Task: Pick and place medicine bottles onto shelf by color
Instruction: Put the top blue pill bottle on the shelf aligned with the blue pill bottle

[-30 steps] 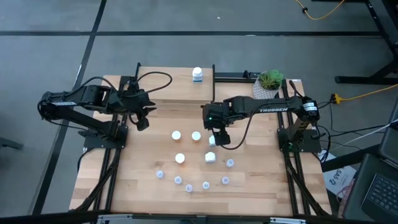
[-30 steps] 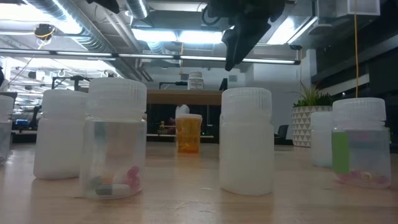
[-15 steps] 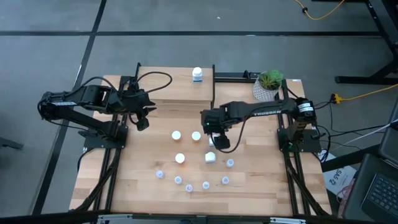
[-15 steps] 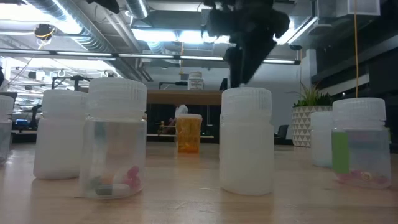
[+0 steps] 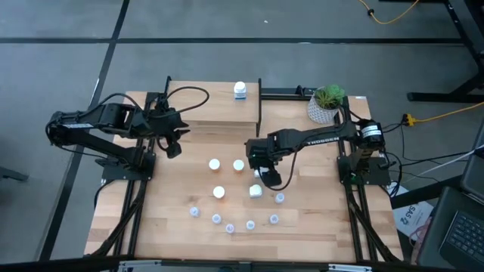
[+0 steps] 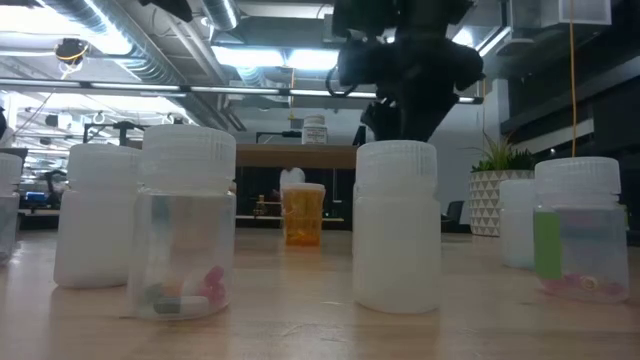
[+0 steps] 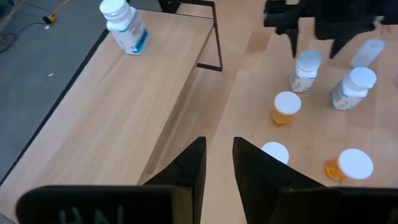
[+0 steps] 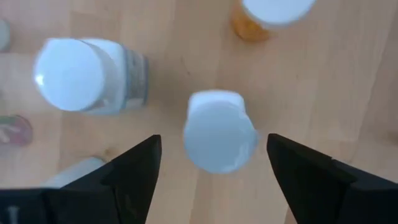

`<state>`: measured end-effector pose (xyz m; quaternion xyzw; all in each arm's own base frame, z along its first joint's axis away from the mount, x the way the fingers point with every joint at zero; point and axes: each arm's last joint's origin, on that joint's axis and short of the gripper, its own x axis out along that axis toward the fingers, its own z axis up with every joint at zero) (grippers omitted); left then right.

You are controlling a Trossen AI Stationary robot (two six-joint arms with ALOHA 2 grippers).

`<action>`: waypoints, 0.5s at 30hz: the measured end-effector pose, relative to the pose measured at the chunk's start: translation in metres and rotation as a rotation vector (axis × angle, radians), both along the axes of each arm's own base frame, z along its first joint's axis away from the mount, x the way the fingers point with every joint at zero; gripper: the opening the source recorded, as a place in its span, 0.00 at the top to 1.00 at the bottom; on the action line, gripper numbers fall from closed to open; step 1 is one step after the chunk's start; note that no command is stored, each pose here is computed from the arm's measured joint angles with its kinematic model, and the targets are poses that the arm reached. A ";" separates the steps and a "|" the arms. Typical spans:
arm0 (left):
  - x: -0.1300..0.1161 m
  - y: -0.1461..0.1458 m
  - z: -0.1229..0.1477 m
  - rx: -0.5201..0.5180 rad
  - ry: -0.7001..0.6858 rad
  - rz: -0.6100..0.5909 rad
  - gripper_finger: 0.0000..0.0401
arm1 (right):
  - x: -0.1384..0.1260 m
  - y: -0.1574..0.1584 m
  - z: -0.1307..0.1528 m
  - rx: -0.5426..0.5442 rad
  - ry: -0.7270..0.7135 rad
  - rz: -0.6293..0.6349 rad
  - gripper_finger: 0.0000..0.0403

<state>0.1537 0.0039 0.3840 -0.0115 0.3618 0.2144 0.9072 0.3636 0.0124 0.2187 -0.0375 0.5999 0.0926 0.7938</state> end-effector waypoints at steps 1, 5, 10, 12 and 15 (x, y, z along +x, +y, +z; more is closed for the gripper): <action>0.000 0.000 0.000 0.001 0.000 0.001 0.82 | 0.000 0.002 0.000 -0.004 -0.001 0.020 0.27; 0.000 0.000 0.000 0.003 0.000 0.002 0.82 | 0.002 0.007 0.001 -0.006 -0.025 0.037 0.27; 0.000 0.000 0.000 0.003 0.000 0.003 0.82 | 0.002 0.010 0.001 -0.115 -0.034 0.023 0.27; 0.000 0.000 0.000 0.003 0.000 0.002 0.82 | 0.002 0.011 0.001 -0.125 -0.034 0.023 0.27; 0.000 0.000 0.000 0.003 0.000 0.002 0.82 | 0.002 0.012 0.001 -0.126 -0.035 0.026 0.27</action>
